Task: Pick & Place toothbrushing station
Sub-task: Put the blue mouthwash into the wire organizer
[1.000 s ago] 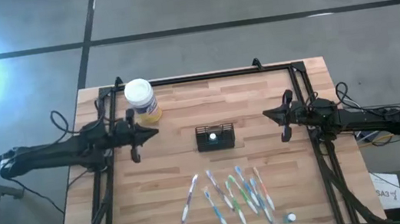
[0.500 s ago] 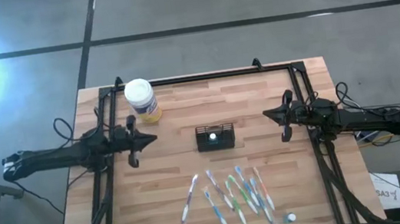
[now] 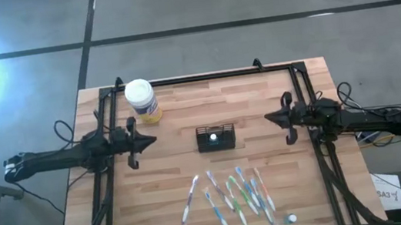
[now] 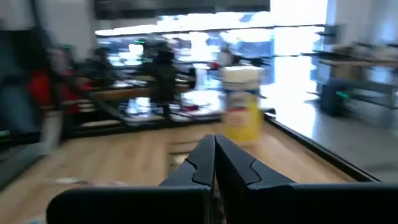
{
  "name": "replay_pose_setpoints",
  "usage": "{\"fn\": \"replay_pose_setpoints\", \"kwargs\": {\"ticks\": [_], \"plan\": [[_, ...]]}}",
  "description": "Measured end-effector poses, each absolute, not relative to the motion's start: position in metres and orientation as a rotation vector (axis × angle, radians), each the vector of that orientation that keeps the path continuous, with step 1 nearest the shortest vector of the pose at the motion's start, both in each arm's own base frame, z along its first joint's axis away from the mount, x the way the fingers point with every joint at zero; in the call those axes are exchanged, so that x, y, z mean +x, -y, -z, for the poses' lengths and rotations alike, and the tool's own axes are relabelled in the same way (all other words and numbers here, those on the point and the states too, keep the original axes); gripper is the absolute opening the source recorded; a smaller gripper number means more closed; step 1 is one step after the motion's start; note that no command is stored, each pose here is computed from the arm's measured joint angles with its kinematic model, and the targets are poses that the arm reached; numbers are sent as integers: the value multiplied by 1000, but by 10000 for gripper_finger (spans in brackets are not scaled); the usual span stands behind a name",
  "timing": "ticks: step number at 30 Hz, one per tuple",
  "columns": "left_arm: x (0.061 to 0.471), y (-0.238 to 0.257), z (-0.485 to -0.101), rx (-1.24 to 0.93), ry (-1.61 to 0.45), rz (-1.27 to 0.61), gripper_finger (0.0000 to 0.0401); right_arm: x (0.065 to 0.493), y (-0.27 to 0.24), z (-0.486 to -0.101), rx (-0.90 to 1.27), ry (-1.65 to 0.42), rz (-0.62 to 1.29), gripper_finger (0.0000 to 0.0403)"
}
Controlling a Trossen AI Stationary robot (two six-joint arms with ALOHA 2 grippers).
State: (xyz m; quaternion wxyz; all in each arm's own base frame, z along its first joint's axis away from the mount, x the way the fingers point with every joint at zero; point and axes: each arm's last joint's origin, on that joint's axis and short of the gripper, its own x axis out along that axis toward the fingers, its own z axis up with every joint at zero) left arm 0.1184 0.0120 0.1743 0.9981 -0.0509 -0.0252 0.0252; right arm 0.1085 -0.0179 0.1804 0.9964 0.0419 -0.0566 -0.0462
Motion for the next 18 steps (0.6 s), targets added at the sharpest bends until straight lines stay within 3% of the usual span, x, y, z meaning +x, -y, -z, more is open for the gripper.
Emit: {"fn": "replay_pose_setpoints", "kwargs": {"ticks": [5,18], "plan": [[119,-12,-170,-86,14,-56,11,109,12,-201,62,70,-16,8],[118,-12,-169,-80,3,-57,10,106,-18,-290,-38,-472,-292,8]]}}
